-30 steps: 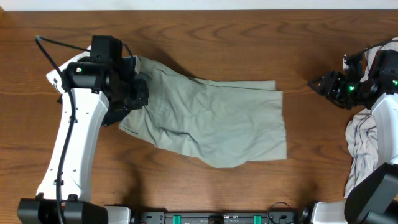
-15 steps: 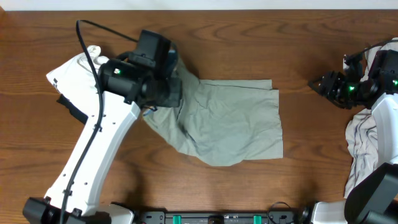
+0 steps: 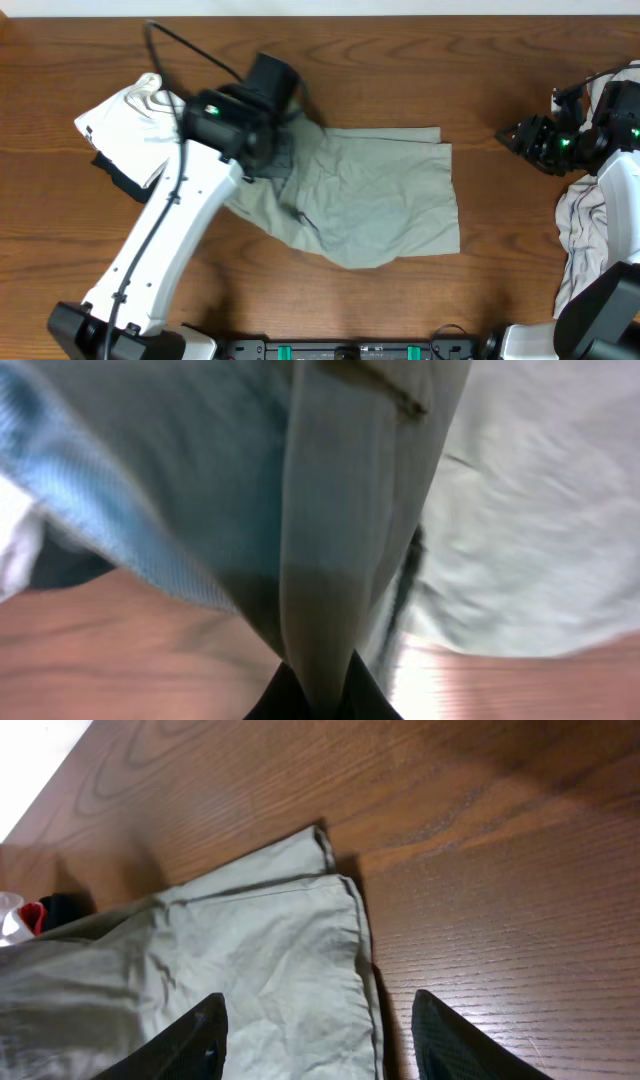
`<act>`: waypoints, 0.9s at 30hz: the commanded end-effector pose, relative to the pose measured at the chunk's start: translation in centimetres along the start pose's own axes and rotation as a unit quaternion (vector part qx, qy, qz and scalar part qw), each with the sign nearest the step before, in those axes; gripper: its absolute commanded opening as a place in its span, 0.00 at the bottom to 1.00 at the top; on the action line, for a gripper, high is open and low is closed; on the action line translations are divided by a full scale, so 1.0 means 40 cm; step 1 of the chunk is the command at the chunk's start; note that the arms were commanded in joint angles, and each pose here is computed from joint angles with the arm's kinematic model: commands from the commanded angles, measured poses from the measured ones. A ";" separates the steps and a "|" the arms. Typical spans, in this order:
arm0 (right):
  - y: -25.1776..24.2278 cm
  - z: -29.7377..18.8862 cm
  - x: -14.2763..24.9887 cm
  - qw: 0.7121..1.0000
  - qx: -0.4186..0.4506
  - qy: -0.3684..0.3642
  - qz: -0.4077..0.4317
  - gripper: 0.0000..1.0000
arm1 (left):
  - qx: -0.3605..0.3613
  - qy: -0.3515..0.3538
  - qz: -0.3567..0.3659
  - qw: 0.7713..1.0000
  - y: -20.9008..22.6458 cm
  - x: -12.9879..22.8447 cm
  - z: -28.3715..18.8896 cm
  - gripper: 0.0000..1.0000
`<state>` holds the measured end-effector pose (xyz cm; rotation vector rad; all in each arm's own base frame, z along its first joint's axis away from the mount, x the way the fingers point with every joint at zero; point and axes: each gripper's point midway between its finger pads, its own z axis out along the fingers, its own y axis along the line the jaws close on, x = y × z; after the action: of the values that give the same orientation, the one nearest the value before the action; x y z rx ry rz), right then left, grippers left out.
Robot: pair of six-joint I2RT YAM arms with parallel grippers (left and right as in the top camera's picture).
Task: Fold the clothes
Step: 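Lift waistband end with left gripper and fold it rightward over the legs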
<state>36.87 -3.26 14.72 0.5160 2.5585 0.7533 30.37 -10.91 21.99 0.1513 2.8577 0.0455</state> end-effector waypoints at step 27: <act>0.022 -0.009 0.000 1.000 -0.009 0.000 -0.015 0.57 | 0.043 -0.017 -0.019 0.999 -0.208 -0.065 0.032 0.06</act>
<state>36.69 -3.19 14.64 0.5217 2.5662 0.7571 32.36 -16.97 22.78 0.2190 2.7779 -0.0504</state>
